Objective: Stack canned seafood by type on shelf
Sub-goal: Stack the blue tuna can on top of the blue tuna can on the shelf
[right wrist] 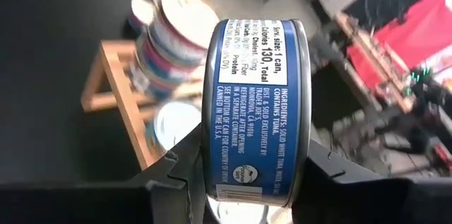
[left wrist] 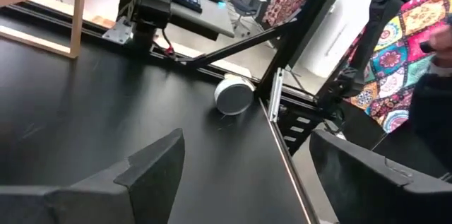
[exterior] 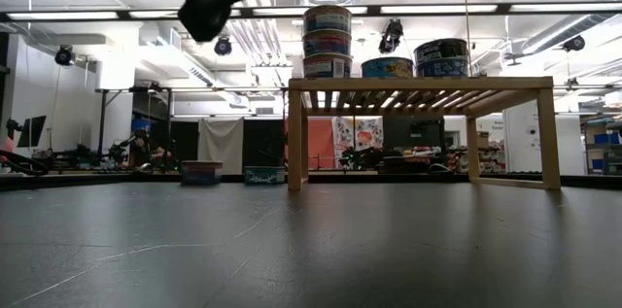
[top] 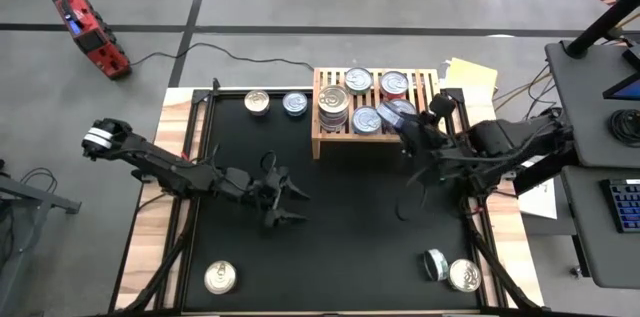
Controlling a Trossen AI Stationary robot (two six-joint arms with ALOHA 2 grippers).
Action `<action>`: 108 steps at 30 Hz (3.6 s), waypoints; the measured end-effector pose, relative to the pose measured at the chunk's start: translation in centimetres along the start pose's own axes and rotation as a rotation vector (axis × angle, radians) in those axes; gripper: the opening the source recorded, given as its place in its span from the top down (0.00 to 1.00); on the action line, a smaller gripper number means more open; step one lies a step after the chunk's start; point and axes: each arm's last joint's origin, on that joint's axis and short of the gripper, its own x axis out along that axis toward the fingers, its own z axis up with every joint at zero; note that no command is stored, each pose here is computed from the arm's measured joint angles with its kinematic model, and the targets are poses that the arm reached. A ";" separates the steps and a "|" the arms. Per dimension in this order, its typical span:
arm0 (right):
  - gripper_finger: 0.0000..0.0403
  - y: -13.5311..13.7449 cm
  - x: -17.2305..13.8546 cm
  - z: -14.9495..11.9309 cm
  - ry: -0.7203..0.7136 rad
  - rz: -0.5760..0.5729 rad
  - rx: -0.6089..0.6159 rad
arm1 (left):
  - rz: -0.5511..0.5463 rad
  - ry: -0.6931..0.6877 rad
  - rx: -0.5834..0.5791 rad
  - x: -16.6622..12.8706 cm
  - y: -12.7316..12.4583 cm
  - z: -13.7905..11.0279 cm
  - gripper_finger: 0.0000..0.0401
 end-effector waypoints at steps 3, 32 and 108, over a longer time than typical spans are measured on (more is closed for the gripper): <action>0.68 0.0 1.2 -0.3 0.082 -0.001 -0.024 | -0.003 -0.007 0.006 -0.6 -0.2 0.5 0.29; 0.68 0.4 6.0 -1.7 0.368 -0.124 -0.284 | -0.002 -0.010 0.048 -0.7 -0.2 0.6 0.29; 0.24 -1.5 9.0 -2.4 0.581 0.060 -0.011 | -0.003 -0.011 0.081 -0.7 -0.2 0.6 0.29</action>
